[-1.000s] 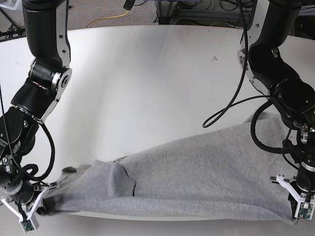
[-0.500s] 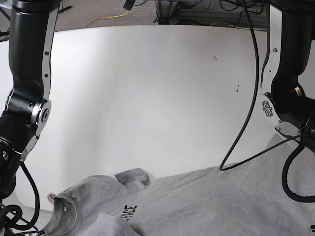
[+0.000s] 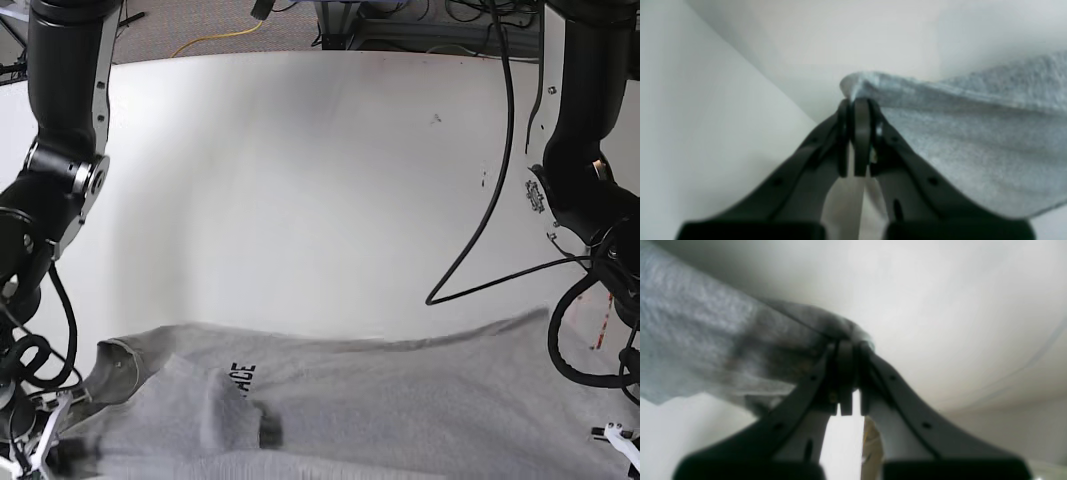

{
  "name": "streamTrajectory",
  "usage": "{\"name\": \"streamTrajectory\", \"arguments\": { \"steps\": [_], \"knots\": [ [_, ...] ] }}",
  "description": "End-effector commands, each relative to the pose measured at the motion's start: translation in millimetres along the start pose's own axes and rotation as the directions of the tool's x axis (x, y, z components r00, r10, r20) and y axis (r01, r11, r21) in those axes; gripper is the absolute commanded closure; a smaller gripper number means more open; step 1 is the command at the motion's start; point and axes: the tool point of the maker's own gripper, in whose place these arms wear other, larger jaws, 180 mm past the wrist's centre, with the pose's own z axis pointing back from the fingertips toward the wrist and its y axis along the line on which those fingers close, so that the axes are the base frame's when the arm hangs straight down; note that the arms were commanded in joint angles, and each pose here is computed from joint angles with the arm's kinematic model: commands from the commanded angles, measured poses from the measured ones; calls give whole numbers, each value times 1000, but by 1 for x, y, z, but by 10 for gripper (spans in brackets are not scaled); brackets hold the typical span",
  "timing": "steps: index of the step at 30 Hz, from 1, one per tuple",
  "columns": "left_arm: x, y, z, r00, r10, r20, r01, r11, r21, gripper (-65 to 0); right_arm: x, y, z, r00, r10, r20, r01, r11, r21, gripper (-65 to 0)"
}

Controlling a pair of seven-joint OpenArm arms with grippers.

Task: Fold the T-shirt properly
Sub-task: 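Lift the shirt with both grippers and lay it down folded, then move the left gripper to the shirt's other end and grasp it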

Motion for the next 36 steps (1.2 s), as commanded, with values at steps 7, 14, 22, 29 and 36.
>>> {"name": "streamTrajectory", "arguments": {
  "steps": [7,14,22,29,36],
  "knots": [
    [-36,-24,17,997,-67,-39,66,997,-29,0,-46,28,23,999,-7,-38,6,1000,-24,0],
    [-104,-63,36,961,-111,-254,83,989,-119,0,-109,78,25,986,-82,-143,95,992,85,0],
    [-189,-79,67,879,-59,-473,-9,990,-140,0,-168,117,39,954,-166,-248,213,961,176,0],
    [-247,-103,101,800,-118,-589,-13,977,-213,0,-211,138,59,908,-238,-345,322,923,210,0],
    [-268,-151,124,797,-136,-588,-70,947,-314,0,-236,165,72,872,-265,-411,382,893,236,0]
  ]
}}
